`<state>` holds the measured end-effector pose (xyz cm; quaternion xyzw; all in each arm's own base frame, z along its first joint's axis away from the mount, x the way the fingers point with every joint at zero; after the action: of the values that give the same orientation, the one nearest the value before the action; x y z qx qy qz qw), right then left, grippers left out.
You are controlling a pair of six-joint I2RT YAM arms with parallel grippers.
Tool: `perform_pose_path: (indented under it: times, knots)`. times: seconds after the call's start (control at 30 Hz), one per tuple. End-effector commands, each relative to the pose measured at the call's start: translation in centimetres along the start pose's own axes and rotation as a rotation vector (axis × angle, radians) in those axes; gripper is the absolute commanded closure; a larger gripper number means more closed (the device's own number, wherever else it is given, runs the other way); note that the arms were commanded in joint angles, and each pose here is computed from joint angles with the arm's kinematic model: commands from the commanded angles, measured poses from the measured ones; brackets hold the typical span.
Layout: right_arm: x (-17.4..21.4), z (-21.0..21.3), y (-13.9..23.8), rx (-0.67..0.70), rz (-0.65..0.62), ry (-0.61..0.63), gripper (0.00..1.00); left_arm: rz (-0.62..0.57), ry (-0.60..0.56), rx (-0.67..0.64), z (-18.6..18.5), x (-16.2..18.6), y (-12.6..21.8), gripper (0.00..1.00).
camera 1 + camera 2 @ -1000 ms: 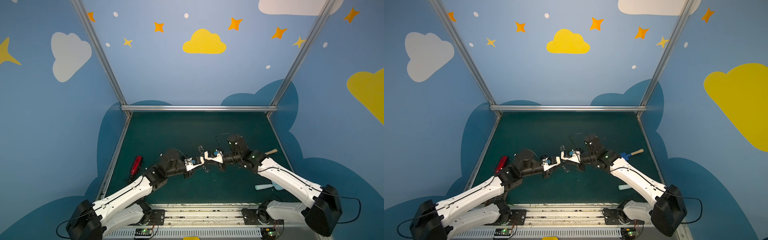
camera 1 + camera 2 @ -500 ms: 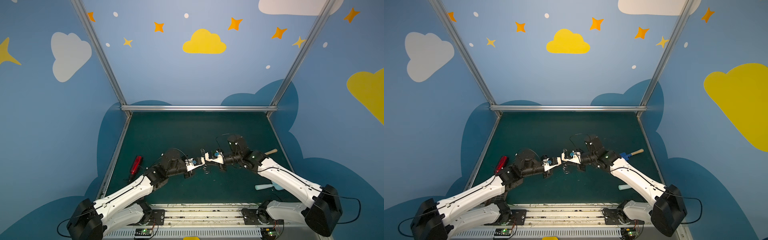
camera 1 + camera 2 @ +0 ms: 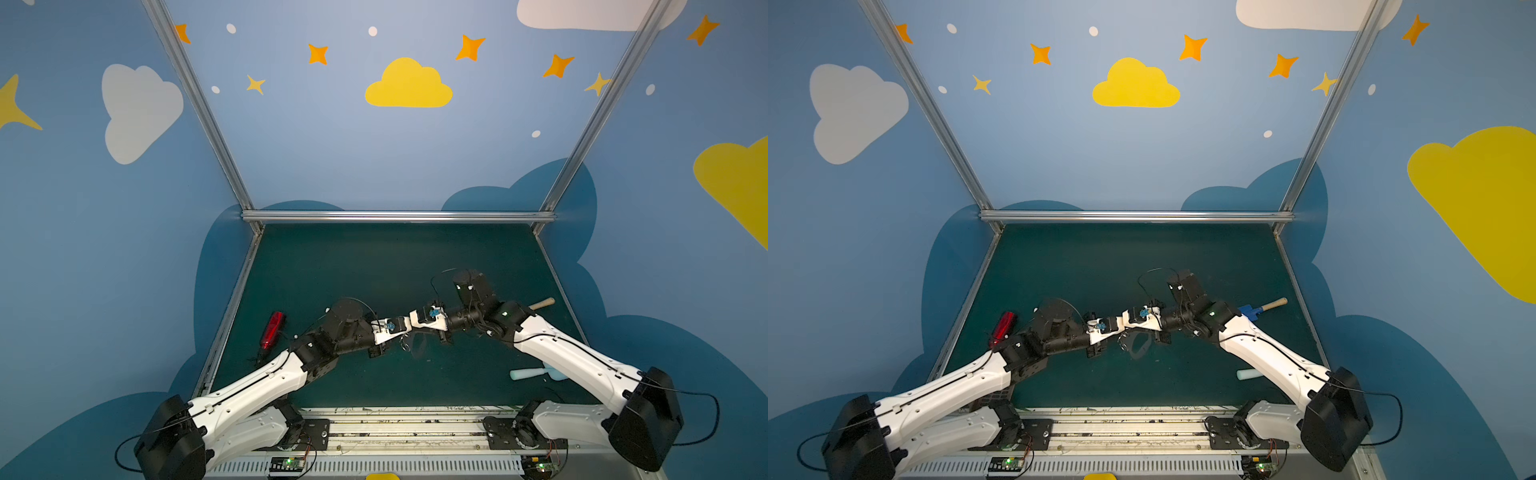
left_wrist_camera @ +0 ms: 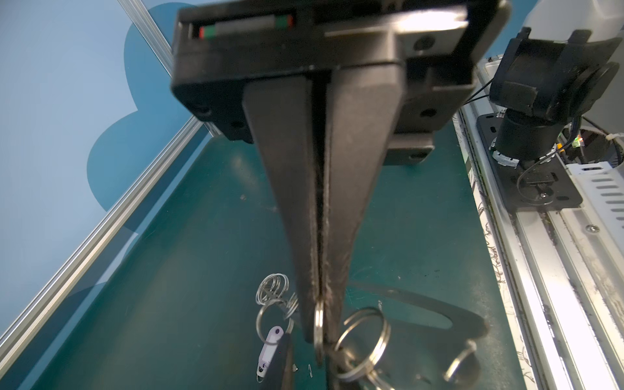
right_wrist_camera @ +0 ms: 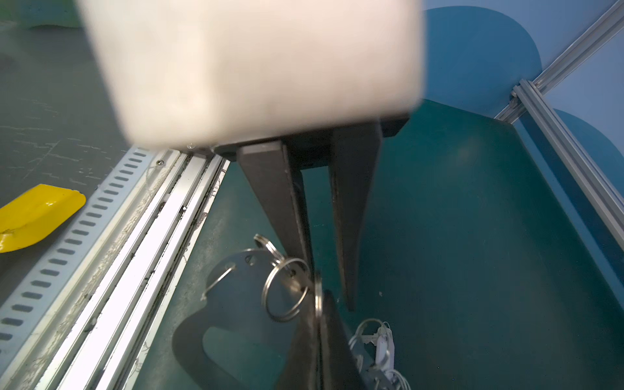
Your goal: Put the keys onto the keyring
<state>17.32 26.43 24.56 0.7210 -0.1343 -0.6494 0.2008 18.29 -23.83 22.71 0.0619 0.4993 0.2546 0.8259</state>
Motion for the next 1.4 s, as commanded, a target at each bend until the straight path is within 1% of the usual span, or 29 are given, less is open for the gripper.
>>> perform_pose_path:
  times: [0.0,0.2,0.4,0.47,0.53,0.6,0.7,1.0,1.17,1.27,1.37]
  knots:
    - [-0.3,0.3,-0.4,-0.045,-0.006,0.002,1.0,-0.081,-0.042,-0.046,1.2,-2.3,0.6,0.81]
    - [-0.1,0.1,-0.7,-0.053,0.008,-0.008,1.0,-0.09,-0.049,-0.029,0.9,-2.6,0.4,0.81]
    - [0.1,0.0,-0.8,-0.053,0.019,-0.008,1.0,-0.098,-0.068,-0.021,0.7,-3.1,0.3,0.88]
    - [0.2,0.0,-0.8,-0.051,0.024,-0.007,1.0,-0.097,-0.071,-0.025,0.8,-3.1,0.3,0.88]
    - [0.3,0.0,-0.8,-0.049,0.031,-0.005,1.0,-0.095,-0.074,-0.029,0.8,-3.1,0.3,0.86]
    - [0.3,0.0,-0.7,-0.053,0.035,-0.003,1.0,-0.094,-0.079,-0.045,1.0,-3.1,0.4,0.77]
    - [0.3,0.0,-0.6,-0.055,0.04,0.0,1.0,-0.094,-0.086,-0.057,1.1,-3.2,0.5,0.74]
    - [0.4,-0.1,-0.9,-0.065,0.04,-0.001,1.0,-0.108,-0.086,-0.041,1.0,-3.4,0.1,0.81]
    - [0.6,-0.2,-1.0,-0.065,0.046,0.004,1.0,-0.109,-0.091,-0.034,1.1,-3.6,-0.1,0.88]
    - [0.6,-0.3,-0.9,-0.06,0.048,0.011,1.0,-0.105,-0.091,-0.028,1.0,-3.6,-0.2,0.96]
    - [0.6,-0.3,-0.9,-0.051,0.057,0.023,1.0,-0.097,-0.091,-0.034,1.0,-3.4,-0.2,0.96]
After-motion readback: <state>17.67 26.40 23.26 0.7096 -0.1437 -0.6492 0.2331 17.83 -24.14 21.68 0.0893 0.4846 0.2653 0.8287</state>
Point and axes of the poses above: each gripper's point midway between its finger pads, its own y axis back along the fingers, its own z axis along the line the jaws close on, x = y × z, the point moved 6 cm from there along y, back along the fingers, and after that the axes turned 11 degrees about -y, right-handed, at the moved point
